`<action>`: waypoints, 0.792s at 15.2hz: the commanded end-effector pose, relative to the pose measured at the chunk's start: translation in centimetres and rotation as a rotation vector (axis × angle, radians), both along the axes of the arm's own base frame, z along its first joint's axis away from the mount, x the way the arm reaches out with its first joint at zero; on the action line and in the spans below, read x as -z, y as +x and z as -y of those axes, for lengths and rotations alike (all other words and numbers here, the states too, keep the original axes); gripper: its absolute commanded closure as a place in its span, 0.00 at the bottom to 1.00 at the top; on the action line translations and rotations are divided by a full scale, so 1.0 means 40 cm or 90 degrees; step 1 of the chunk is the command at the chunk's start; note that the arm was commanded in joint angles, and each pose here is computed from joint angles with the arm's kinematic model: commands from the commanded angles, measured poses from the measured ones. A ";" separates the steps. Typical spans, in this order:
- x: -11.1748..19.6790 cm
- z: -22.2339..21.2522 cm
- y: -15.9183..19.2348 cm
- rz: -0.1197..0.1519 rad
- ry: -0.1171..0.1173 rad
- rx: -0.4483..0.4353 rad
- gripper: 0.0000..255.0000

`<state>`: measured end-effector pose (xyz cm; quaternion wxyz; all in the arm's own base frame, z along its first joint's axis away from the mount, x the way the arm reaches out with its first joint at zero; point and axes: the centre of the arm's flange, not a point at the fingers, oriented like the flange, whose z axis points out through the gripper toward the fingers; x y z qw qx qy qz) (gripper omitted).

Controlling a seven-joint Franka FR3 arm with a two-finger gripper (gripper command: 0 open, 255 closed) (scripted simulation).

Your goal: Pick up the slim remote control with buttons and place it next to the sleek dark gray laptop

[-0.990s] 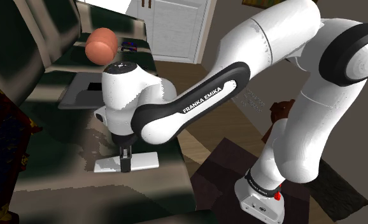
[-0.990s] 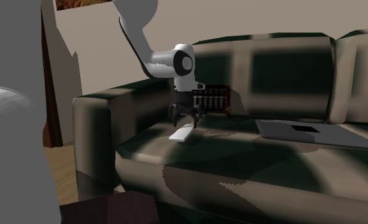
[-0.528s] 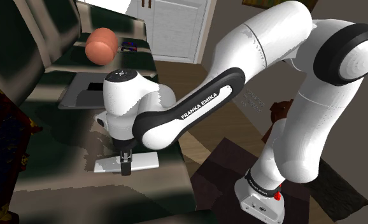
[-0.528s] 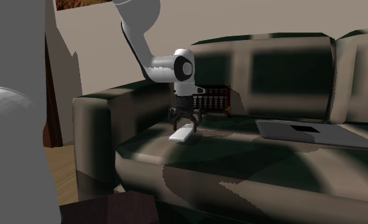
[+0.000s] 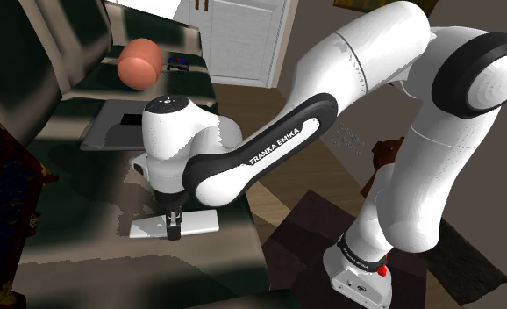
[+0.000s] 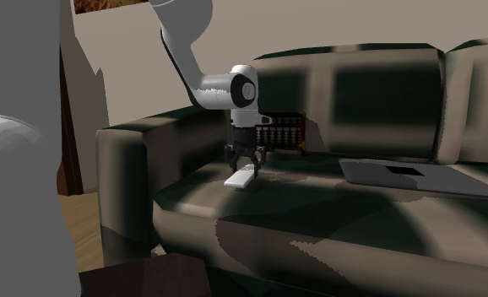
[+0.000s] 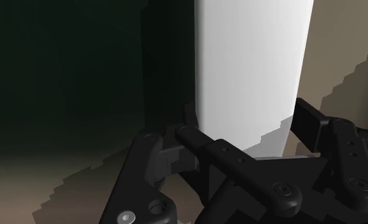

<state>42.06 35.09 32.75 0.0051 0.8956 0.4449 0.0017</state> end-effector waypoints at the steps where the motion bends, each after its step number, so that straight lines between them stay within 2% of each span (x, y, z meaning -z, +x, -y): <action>1: 0.000 0.000 0.000 0.000 0.000 0.000 1.00; 5: 0.000 0.000 0.000 0.000 0.000 0.000 1.00; 12: -0.092 0.000 0.000 0.000 0.000 0.000 1.00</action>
